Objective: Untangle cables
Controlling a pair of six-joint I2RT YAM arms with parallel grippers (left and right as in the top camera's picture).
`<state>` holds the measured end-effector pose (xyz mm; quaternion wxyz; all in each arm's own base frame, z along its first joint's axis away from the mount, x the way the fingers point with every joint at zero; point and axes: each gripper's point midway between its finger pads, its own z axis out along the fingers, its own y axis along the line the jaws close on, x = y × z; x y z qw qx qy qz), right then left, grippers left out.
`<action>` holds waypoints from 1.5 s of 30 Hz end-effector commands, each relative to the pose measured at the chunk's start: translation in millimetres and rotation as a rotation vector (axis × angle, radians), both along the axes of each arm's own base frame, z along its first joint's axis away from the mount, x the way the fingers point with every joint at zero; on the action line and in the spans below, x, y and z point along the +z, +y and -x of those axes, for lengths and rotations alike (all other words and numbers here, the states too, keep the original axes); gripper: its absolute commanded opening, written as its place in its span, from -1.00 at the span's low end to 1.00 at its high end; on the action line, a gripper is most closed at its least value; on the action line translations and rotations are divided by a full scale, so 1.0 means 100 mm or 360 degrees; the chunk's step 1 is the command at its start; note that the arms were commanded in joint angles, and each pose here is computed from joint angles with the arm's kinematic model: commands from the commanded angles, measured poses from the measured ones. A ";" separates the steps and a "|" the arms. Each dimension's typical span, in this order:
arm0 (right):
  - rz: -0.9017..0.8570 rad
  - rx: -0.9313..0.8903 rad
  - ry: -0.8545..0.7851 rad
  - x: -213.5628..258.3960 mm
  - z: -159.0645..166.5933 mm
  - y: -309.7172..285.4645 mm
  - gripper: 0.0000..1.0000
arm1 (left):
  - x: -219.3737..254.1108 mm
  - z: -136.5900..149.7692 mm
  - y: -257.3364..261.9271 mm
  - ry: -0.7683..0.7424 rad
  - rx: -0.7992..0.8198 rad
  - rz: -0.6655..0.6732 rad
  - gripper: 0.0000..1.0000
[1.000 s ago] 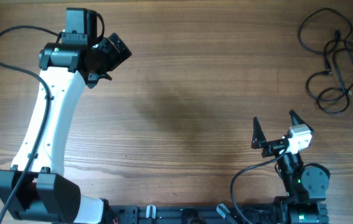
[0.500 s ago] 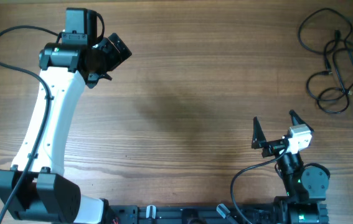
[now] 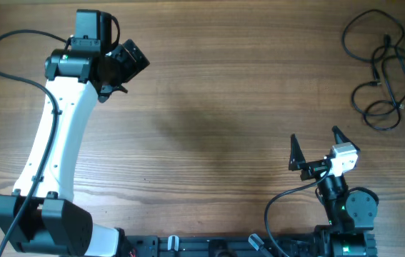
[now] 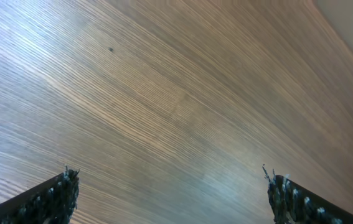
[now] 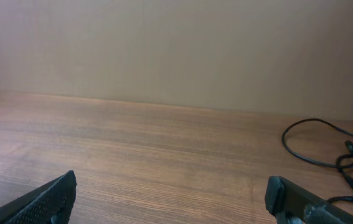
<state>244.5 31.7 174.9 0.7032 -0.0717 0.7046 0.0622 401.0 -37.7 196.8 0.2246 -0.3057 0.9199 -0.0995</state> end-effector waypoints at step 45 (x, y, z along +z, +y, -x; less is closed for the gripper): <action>0.0015 -0.0025 -0.0030 0.03 0.00 -0.03 0.99 | 0.19 1.49 0.13 -0.1748 -0.0682 -0.0880 1.00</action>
